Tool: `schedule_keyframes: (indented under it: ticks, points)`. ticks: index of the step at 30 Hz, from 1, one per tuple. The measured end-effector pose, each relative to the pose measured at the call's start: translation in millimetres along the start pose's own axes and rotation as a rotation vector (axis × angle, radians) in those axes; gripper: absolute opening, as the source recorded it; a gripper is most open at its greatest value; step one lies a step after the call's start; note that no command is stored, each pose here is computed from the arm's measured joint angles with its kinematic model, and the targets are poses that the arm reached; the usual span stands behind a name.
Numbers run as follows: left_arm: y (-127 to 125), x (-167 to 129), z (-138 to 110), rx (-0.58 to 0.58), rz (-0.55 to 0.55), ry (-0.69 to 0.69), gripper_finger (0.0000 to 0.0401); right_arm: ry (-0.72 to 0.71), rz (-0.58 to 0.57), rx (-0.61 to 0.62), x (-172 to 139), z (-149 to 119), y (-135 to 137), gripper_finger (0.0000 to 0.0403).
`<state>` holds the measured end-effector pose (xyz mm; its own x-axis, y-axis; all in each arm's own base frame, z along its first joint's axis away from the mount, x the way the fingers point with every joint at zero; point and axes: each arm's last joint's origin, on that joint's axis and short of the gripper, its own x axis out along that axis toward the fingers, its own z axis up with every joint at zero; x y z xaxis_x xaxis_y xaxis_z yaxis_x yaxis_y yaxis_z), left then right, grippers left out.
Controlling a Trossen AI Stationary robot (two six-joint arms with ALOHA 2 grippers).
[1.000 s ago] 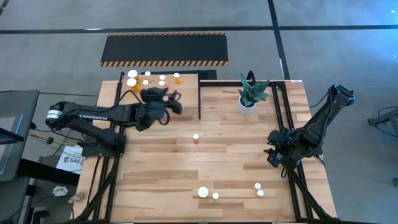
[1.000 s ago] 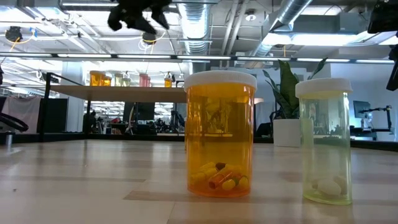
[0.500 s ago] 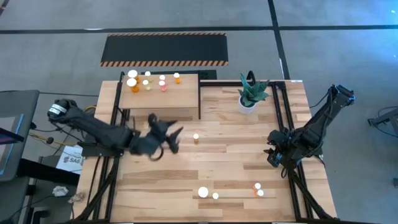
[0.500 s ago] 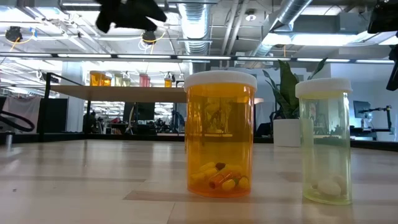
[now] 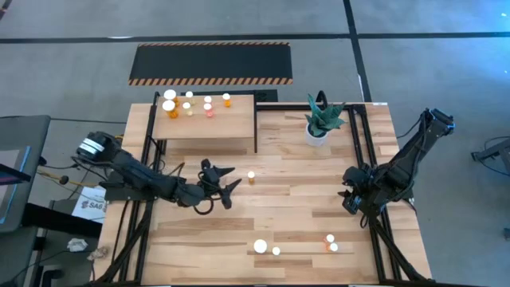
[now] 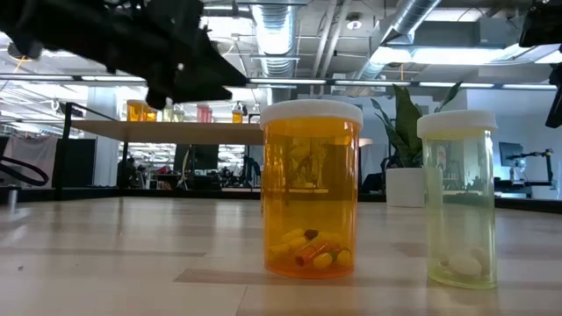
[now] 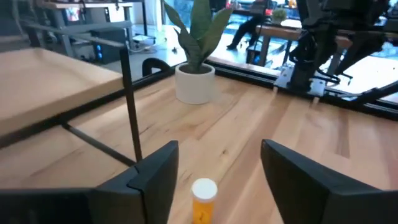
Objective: Pick and place medicine bottles onto shelf by color
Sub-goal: Put the small orange pill bottle on the shelf aligned with the other small orange pill bottle
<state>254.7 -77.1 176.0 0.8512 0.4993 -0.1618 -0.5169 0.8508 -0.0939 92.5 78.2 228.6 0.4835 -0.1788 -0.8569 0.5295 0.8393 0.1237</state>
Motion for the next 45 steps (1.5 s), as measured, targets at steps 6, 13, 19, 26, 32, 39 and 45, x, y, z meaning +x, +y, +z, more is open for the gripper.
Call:
schedule_keyframes:
  ticks: [6, 13, 19, 26, 32, 39, 45]
  points:
    - [-4, 22, -31, -0.024, 0.017, -0.01, 0.0259, 0.0, 0.0, 0.0, 0, 0, 0, 0.0226]
    - [-4, 51, -64, -0.031, 0.064, -0.018, 0.026, 0.0, 0.0, 0.0, 0, 0, 0, 0.0226]
    - [-6, 66, -83, -0.027, 0.084, -0.013, 0.0259, 0.0, 0.0, 0.0, 0, 0, 0, 0.0226]
    - [-4, 79, -92, 0.001, 0.095, 0.024, 0.0259, 0.0, 0.0, 0.0, 0, 0, 0, 0.0226]
    - [2, 88, -91, 0.004, 0.114, 0.033, 0.0259, 0.0, 0.0, 0.0, 0, 0, 0, 0.0226]
    - [7, 91, -92, 0.009, 0.128, 0.055, 0.0239, 0.0, 0.0, 0.0, 0, 0, 0, 0.0226]
    - [7, 91, -93, 0.007, 0.125, 0.056, 0.0195, 0.0, 0.0, 0.0, 0, 0, 0, 0.0226]
